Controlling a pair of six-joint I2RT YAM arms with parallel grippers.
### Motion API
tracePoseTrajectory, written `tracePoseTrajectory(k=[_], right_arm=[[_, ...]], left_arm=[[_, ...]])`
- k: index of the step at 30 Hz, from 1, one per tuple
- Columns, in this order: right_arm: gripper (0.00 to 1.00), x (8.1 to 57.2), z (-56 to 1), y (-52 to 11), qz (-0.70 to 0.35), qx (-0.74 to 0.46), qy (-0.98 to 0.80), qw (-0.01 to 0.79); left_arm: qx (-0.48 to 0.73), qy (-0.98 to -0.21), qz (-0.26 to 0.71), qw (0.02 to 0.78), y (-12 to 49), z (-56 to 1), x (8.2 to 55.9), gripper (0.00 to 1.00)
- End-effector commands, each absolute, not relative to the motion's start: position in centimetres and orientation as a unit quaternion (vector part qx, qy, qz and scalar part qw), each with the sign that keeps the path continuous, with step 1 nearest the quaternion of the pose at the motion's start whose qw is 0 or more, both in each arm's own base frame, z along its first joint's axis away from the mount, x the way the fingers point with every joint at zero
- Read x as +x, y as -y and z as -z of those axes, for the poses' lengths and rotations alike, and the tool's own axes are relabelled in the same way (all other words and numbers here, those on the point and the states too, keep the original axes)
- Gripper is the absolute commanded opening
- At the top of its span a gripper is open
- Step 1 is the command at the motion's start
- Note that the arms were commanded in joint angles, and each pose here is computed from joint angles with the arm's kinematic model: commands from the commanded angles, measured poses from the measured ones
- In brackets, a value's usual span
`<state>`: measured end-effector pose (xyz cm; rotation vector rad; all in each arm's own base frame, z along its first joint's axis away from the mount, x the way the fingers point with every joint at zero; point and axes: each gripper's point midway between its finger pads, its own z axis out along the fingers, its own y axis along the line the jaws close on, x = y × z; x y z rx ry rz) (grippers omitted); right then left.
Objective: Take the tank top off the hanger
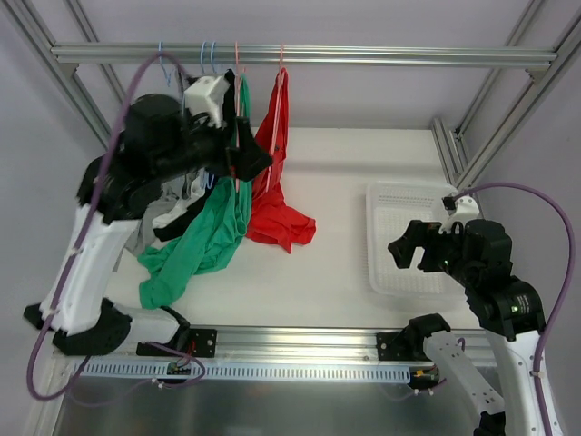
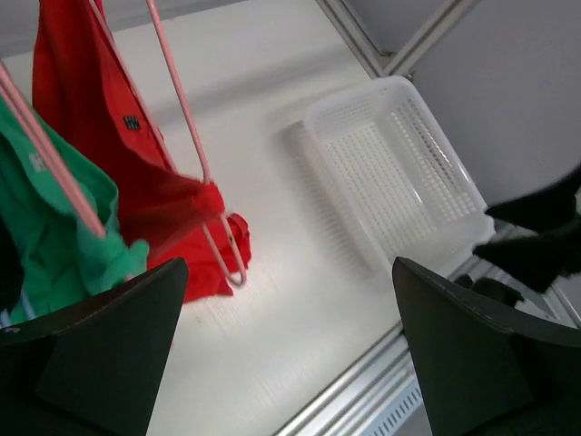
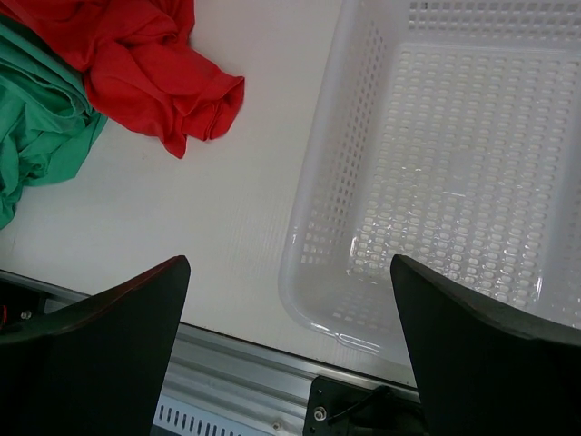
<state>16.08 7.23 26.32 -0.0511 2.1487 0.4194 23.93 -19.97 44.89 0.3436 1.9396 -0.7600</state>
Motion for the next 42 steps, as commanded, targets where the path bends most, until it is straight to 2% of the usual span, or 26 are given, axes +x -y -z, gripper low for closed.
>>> tracePoseTrajectory(k=[1,2,5,8,9,12,17,22,24,26,27,30,42], right_arm=[[1.00,16.2,-26.8,-8.1,-0.195,-0.029,-0.860,0.470],[1.00,16.0,-26.6,-8.1,-0.197,-0.030,-0.860,0.469],[0.99,15.5,-26.4,-8.2,-0.203,-0.033,-0.857,0.473],[1.00,15.2,-26.3,-8.2,-0.205,-0.036,-0.856,0.474],[0.99,15.1,-26.3,-8.3,-0.207,-0.037,-0.855,0.473],[0.99,14.9,-26.3,-8.4,-0.212,-0.040,-0.854,0.474],[0.99,14.9,-26.2,-8.3,-0.210,-0.039,-0.853,0.476],[1.00,14.9,-26.0,-8.4,-0.210,-0.040,-0.854,0.474],[0.99,14.9,-25.9,-8.4,-0.210,-0.040,-0.855,0.473],[1.00,15.0,-25.7,-8.3,-0.209,-0.038,-0.855,0.473],[0.99,15.0,-25.6,-8.3,-0.208,-0.038,-0.855,0.473],[0.99,15.0,-25.4,-8.3,-0.208,-0.038,-0.857,0.470],[0.99,15.1,-25.4,-8.3,-0.208,-0.036,-0.855,0.473]], left_arm=[[0.124,-0.802,0.247,0.529,21.1,-45.4,28.7,0.99],[0.109,-0.813,0.210,0.532,20.9,-44.5,30.9,0.99],[0.122,-0.810,0.184,0.543,22.3,-44.6,33.7,0.98],[0.128,-0.811,0.148,0.552,23.1,-44.1,36.5,0.91],[0.125,-0.812,0.135,0.554,22.9,-43.9,37.2,0.86],[0.129,-0.819,0.111,0.548,23.5,-42.4,39.1,0.77],[0.125,-0.833,0.084,0.533,23.9,-40.1,40.7,0.52],[0.126,-0.834,0.087,0.531,24.5,-39.6,41.4,0.49],[0.129,-0.833,0.090,0.531,24.7,-39.6,41.4,0.43],[0.128,-0.833,0.096,0.530,24.9,-39.6,41.4,0.34],[0.126,-0.832,0.099,0.532,25.0,-39.8,41.4,0.23],[0.119,-0.827,0.110,0.538,25.1,-40.6,41.2,0.01],[0.095,-0.780,0.196,0.587,25.1,-47.3,38.4,0.00]])
